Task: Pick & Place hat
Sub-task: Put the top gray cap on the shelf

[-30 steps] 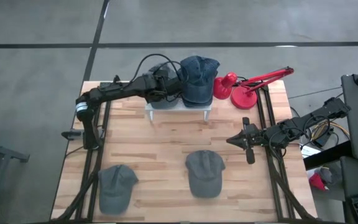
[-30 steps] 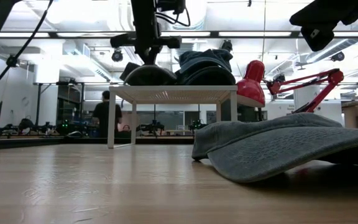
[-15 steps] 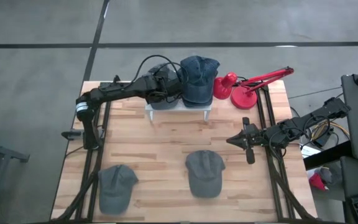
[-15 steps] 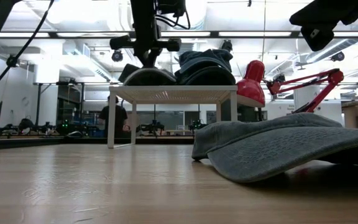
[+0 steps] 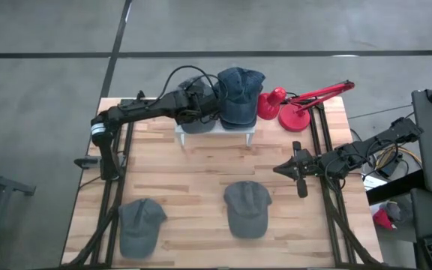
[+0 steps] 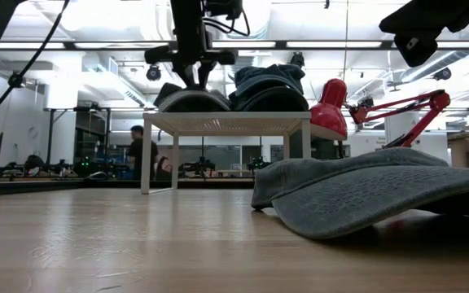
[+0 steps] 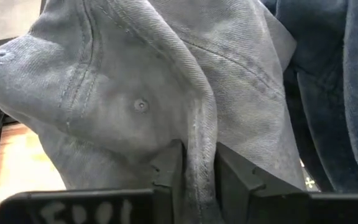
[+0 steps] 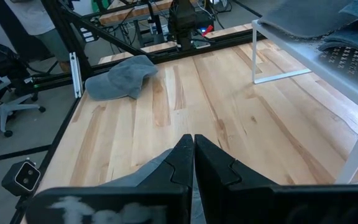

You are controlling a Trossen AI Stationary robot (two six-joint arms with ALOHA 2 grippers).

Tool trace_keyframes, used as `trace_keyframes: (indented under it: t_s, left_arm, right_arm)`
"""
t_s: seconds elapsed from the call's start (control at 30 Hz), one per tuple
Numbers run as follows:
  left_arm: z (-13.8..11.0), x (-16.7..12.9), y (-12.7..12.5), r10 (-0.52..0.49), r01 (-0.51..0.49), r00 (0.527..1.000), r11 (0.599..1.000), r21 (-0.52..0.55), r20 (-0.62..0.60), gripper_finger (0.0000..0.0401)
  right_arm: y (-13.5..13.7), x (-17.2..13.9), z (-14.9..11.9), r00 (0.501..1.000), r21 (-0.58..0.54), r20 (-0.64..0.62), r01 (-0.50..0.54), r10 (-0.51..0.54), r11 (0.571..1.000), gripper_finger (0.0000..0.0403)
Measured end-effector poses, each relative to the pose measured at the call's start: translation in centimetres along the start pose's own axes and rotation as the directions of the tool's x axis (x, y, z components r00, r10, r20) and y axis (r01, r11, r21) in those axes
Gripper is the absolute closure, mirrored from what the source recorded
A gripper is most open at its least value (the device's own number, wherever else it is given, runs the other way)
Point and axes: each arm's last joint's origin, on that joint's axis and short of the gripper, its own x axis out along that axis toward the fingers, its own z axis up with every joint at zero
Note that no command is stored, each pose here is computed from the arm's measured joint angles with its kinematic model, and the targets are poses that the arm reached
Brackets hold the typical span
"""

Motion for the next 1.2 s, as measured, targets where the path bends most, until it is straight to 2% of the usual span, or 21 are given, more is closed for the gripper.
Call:
trace_keyframes:
  t_s: [0.27, 0.53, 0.7, 1.2]
  left_arm:
    - [0.2, -0.2, 0.0, -0.010, 0.010, 1.000, 1.000, 0.012, 0.006, 0.0280]
    - [0.4, -0.6, 0.2, -0.022, 0.022, 1.000, 1.000, 0.011, 0.014, 0.0277]
    - [0.5, -0.6, 0.1, -0.030, 0.028, 0.999, 0.998, 0.052, 0.021, 0.0277]
    - [-0.6, 1.1, -0.3, -0.059, 0.059, 0.998, 0.991, 0.123, -0.006, 0.0277]
  right_arm:
    - [0.0, 0.0, 0.0, 1.000, 0.000, -0.001, 0.000, 0.000, 1.000, 0.0390]
    - [0.0, 0.0, 0.0, 1.000, 0.000, -0.001, 0.000, 0.000, 1.000, 0.0390]
    - [0.0, 0.0, 0.0, 1.000, 0.000, -0.001, 0.001, -0.001, 1.000, 0.0390]
    - [0.0, 0.0, 0.0, 1.000, 0.000, 0.000, 0.000, 0.000, 1.000, 0.0390]
